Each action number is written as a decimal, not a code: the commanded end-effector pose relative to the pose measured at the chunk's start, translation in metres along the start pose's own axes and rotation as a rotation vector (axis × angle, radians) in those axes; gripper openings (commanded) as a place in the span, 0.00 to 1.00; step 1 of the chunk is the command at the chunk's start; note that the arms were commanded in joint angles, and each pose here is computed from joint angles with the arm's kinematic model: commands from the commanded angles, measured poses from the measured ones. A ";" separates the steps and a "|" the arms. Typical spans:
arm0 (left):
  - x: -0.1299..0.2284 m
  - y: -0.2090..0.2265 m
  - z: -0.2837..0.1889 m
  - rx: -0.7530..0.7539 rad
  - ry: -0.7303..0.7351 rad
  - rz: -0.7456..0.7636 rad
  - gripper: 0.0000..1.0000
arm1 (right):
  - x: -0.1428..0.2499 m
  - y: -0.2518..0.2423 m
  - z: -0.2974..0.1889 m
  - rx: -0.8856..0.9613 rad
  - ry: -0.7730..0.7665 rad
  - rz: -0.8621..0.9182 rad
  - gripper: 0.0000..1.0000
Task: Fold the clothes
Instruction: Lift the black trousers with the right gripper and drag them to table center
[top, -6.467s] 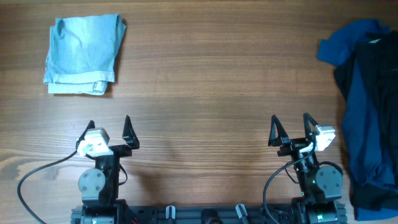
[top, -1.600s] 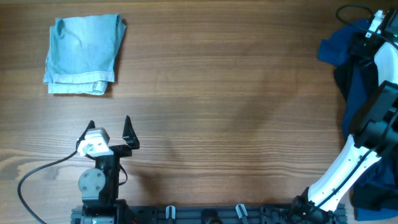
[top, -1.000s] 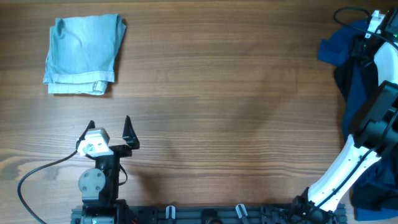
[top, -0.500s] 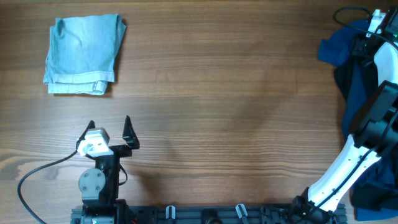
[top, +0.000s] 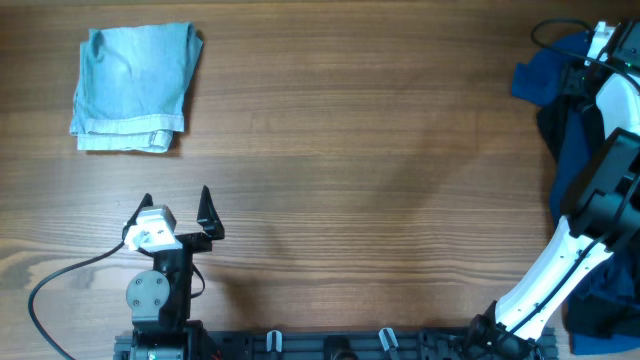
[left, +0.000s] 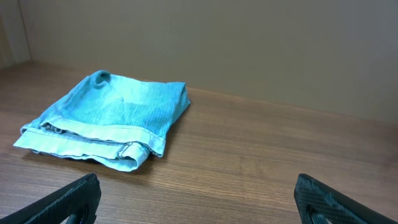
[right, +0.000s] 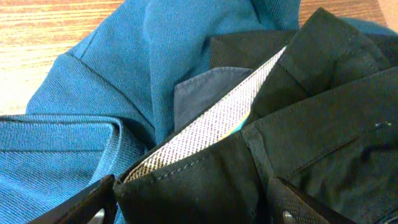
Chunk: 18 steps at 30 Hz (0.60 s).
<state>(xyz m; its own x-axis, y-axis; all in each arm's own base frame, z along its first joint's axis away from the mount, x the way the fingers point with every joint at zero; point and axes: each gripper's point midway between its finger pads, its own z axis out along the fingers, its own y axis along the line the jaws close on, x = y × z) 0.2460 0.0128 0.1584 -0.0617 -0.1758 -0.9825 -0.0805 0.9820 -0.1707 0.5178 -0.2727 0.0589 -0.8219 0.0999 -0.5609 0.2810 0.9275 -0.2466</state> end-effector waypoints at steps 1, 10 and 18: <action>0.001 0.001 0.000 -0.004 -0.001 0.022 1.00 | 0.009 0.002 0.011 0.013 0.025 -0.019 0.68; 0.001 0.001 0.000 -0.004 -0.001 0.022 1.00 | -0.004 -0.010 -0.003 0.063 -0.002 0.018 0.04; 0.001 0.001 0.000 -0.004 -0.001 0.022 1.00 | -0.076 -0.039 -0.109 0.128 -0.219 0.092 0.04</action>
<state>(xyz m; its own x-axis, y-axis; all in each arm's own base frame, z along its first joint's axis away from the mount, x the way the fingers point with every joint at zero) 0.2460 0.0128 0.1584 -0.0617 -0.1762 -0.9824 -0.0805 0.9820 -0.1711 0.5139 -0.2798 0.0927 -0.7923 0.1219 -0.5978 0.3470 0.8960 -0.2772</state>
